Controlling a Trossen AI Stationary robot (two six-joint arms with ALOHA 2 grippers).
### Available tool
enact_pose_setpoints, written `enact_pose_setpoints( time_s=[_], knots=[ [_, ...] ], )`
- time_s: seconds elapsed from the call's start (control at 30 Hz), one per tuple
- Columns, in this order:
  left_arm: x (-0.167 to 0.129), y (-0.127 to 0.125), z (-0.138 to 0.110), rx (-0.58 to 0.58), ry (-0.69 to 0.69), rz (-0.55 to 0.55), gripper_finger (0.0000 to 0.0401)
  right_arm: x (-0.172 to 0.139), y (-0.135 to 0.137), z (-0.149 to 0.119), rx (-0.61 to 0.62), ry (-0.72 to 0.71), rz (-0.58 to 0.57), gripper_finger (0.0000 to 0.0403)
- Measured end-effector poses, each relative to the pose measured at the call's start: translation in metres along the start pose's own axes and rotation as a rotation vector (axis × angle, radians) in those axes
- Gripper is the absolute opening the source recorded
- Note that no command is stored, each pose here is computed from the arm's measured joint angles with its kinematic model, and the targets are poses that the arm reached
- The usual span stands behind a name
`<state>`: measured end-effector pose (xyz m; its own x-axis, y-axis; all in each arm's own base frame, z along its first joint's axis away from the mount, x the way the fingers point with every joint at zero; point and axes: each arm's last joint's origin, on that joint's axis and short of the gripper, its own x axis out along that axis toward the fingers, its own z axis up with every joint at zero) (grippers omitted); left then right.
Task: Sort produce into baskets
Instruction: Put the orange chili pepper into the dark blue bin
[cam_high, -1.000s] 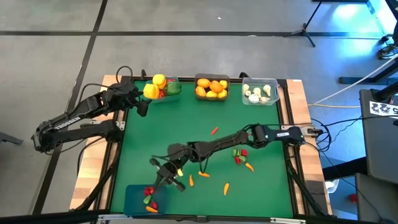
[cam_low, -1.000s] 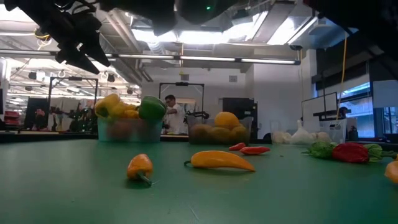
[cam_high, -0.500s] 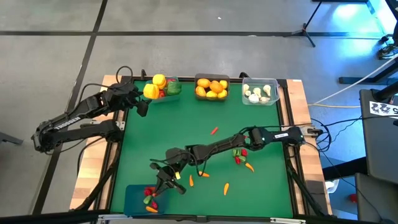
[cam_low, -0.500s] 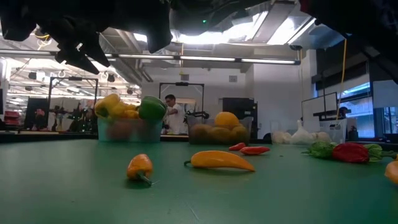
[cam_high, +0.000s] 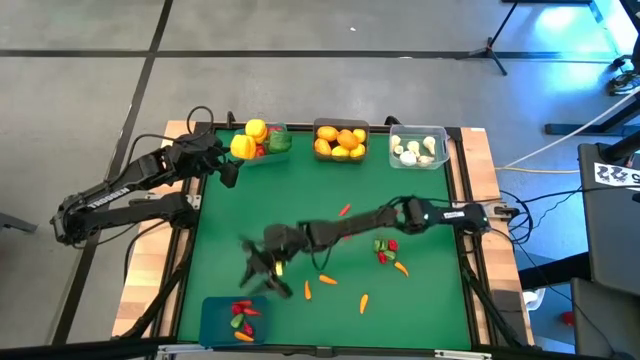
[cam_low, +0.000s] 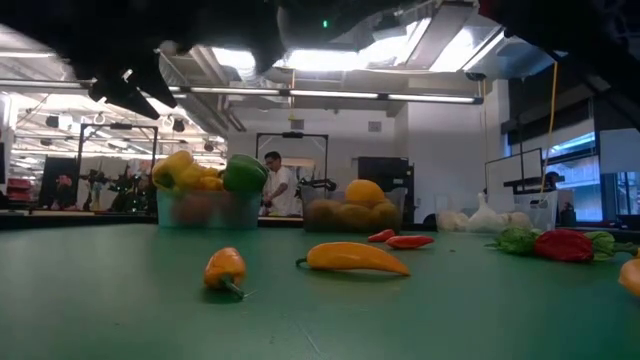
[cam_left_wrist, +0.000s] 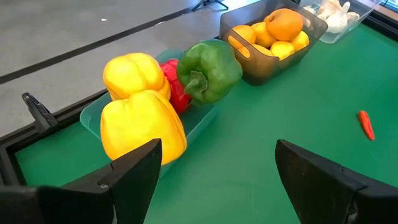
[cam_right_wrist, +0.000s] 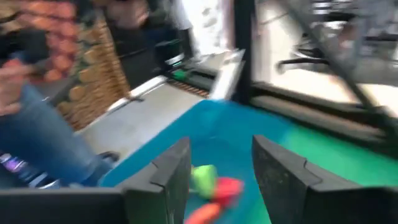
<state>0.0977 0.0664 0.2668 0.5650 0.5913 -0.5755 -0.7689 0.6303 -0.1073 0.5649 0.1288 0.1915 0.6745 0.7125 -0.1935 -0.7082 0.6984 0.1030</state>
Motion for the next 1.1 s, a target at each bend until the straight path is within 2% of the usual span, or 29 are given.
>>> enact_pose_setpoints(
  time_s=[0.13,0.2,0.3,0.47,0.63,0.73,0.9,1.1],
  knots=[
    [0.0,0.0,0.0,0.001,0.001,0.0,0.0308,-0.045,-0.022,0.042,0.026,0.009,-0.093,0.0167],
    [0.0,0.0,0.0,0.004,0.001,0.0,0.0308,-0.069,-0.032,0.053,0.077,0.066,-0.126,0.0167],
    [0.0,0.0,0.0,0.004,0.001,0.0,0.0308,-0.104,-0.04,0.053,0.128,0.248,-0.16,0.0168],
    [0.0,0.0,0.0,0.015,0.001,0.0,0.0308,-0.165,-0.038,0.057,0.11,0.591,-0.268,0.0168],
    [0.0,0.0,-0.001,0.02,0.007,0.002,0.0308,-0.208,-0.025,0.039,0.274,0.975,-0.258,0.0168],
    [0.0,0.0,-0.001,0.029,0.007,0.002,0.0308,-0.223,-0.019,0.032,0.33,1.138,-0.249,0.0168],
    [0.0,0.0,-0.001,0.062,0.008,0.002,0.0308,-0.227,-0.016,0.009,0.367,1.229,-0.211,0.0168],
    [0.0,0.0,-0.001,0.105,0.008,0.002,0.0308,-0.23,-0.007,-0.02,0.317,1.253,-0.188,0.0168]
  ],
)
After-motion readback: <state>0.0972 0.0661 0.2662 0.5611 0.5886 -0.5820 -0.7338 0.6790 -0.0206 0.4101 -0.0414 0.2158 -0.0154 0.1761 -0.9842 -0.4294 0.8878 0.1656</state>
